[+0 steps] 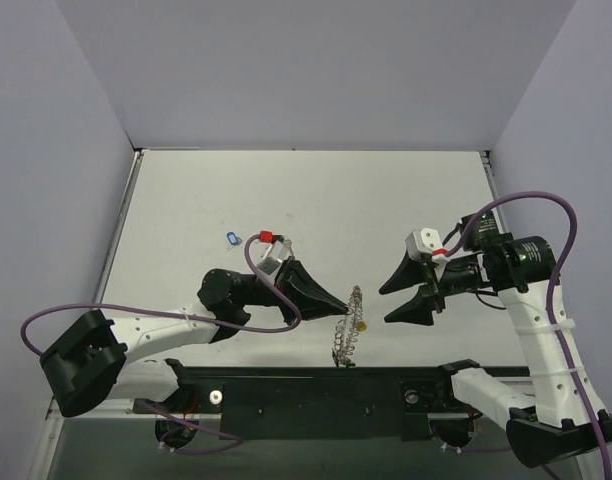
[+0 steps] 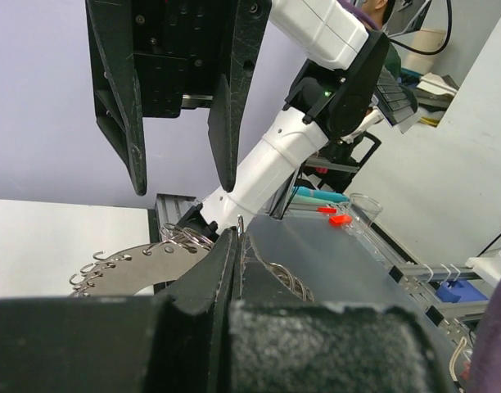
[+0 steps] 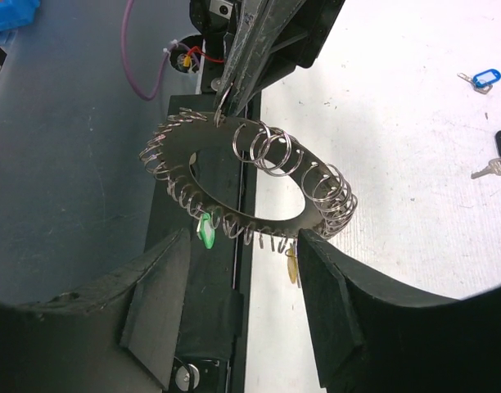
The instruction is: Put the keys on the keyring
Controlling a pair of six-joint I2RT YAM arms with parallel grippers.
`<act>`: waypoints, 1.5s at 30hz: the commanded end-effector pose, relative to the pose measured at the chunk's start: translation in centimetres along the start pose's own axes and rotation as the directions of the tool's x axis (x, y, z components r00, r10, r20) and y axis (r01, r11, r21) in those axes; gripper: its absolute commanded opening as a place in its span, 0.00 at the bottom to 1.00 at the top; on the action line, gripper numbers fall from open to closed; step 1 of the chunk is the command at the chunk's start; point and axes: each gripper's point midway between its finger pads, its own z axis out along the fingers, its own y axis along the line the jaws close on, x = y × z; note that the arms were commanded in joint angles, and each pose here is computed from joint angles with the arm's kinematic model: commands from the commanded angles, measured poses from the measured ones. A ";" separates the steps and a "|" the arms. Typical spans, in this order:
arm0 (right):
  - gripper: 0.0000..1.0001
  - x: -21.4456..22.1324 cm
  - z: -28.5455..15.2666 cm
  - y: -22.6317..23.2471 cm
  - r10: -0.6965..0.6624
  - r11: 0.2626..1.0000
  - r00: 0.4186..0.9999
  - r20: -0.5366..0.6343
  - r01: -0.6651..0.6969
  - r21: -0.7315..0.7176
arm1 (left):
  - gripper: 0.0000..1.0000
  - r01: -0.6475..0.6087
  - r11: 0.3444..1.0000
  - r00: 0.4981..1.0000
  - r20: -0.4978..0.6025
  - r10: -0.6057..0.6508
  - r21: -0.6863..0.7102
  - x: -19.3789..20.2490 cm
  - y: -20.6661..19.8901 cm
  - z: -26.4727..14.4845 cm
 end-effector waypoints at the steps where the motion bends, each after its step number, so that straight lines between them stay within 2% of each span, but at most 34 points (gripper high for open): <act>1: 0.51 -0.8 0.1 0.9 0.022 1.000 0.998 0.056 -0.021 -0.021 | 0.00 -0.297 0.936 0.934 0.261 0.244 0.188 -7.6 -6.4 0.3; 9: 0.52 -0.7 0.0 1.1 0.025 1.000 0.998 0.060 -0.024 -0.018 | 0.00 -0.307 0.936 0.940 0.208 0.271 0.169 -7.1 -5.8 0.6; 13: 0.53 -0.1 0.0 0.7 0.031 1.000 0.999 0.045 -0.031 -0.007 | 0.00 -0.353 0.934 0.934 0.084 0.348 0.052 -5.3 -2.8 1.1; 14: 0.53 0.1 0.0 0.6 0.036 0.999 0.999 0.035 -0.037 0.000 | 0.00 -0.379 0.925 0.925 0.020 0.378 0.015 -4.0 -1.4 0.9; 16: 0.53 0.7 -0.3 0.1 0.039 0.999 0.999 0.012 -0.039 0.027 | 0.00 -0.426 0.904 0.905 -0.017 0.426 -0.027 -3.6 -0.4 0.9; 29: 0.56 3.2 -1.5 -2.5 0.106 0.982 0.994 0.024 -0.108 0.153 | 0.00 -0.520 0.844 0.854 -0.079 0.514 -0.129 -1.5 2.5 -0.8; 34: 0.67 4.7 -1.7 -3.4 0.118 0.976 0.993 0.003 -0.116 0.183 | 0.00 -0.538 0.825 0.843 -0.091 0.531 -0.171 -1.2 3.4 -1.3; 38: 0.74 5.6 -2.5 -4.8 0.165 0.956 0.986 0.040 -0.170 0.241 | 0.00 -0.543 0.819 0.840 -0.099 0.534 -0.184 -1.1 3.6 -1.6; 41: 0.75 6.5 -3.6 -6.1 0.231 0.922 0.970 0.076 -0.243 0.302 | 0.00 -0.544 0.815 0.839 -0.103 0.534 -0.200 -1.1 3.7 -2.0; 45: 0.67 8.4 -5.0 -7.6 0.360 0.854 0.927 0.100 -0.371 0.365 | 0.00 -0.545 0.809 0.837 -0.098 0.538 -0.219 -1.4 3.6 -2.3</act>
